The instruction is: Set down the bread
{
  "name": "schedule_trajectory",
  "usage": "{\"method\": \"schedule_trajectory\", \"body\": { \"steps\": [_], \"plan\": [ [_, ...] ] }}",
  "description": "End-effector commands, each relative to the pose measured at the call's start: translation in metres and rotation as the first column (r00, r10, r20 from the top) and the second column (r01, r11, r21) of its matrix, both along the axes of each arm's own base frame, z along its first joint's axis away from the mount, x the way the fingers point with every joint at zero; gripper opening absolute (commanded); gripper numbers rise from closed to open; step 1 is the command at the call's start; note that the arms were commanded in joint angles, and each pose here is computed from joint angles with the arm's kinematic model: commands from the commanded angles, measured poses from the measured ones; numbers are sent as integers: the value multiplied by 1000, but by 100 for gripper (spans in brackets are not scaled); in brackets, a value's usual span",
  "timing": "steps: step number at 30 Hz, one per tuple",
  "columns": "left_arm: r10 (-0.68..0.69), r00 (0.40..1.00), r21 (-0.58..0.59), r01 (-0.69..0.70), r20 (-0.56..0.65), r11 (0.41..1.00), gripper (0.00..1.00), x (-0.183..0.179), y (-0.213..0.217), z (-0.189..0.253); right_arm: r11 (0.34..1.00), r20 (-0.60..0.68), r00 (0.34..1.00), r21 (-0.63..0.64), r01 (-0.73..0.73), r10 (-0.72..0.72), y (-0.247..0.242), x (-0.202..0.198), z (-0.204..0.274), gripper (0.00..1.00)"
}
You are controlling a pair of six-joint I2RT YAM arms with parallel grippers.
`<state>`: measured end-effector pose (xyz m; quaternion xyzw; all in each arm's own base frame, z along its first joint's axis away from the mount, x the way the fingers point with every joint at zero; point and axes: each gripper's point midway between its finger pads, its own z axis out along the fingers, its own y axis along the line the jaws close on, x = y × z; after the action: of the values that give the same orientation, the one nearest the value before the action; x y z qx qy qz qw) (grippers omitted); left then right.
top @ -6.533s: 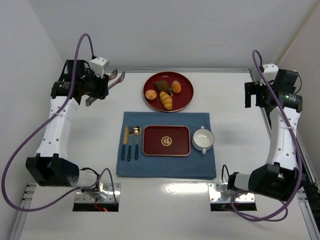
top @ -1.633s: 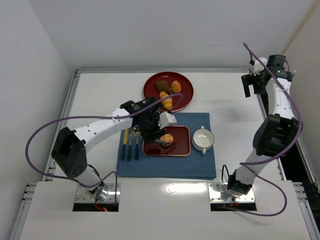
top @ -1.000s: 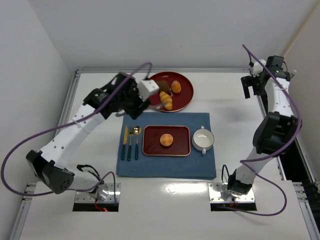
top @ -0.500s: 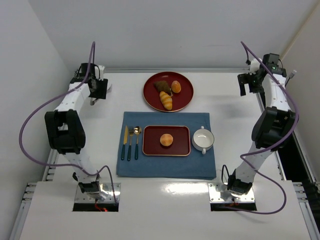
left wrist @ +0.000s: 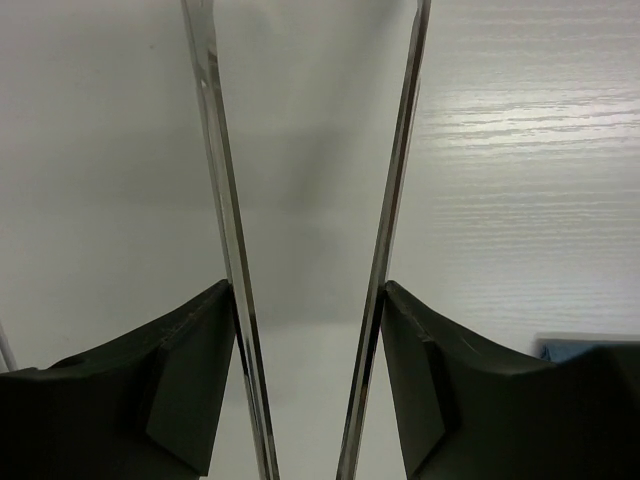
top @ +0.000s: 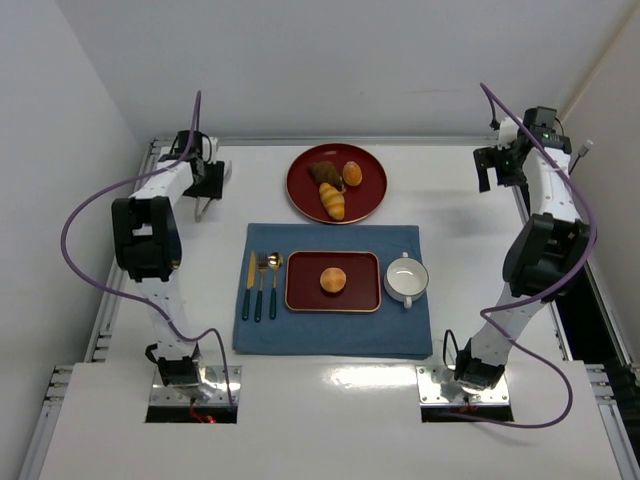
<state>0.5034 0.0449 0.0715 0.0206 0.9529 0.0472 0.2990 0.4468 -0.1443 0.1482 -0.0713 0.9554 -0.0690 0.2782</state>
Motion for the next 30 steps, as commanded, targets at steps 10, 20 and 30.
{"method": "schedule_trajectory", "body": {
  "steps": [10, 20, 30],
  "plan": [
    [25, 997, -11, -26, -67, 1000, 60, -3, -8, -46, 1000, 6, 1000, 26, 0, 0, 8, 0, -6, 100],
    [42, 999, -32, -42, -4, 999, 100, 0, -6, -13, 1000, 25, 1000, 25, 16, -17, 4, 0, 4, 100],
    [162, 961, -176, -123, 226, 977, 100, -29, 43, 139, 956, 67, 958, -75, 283, -278, -47, -21, 17, 100]
  ]
}}
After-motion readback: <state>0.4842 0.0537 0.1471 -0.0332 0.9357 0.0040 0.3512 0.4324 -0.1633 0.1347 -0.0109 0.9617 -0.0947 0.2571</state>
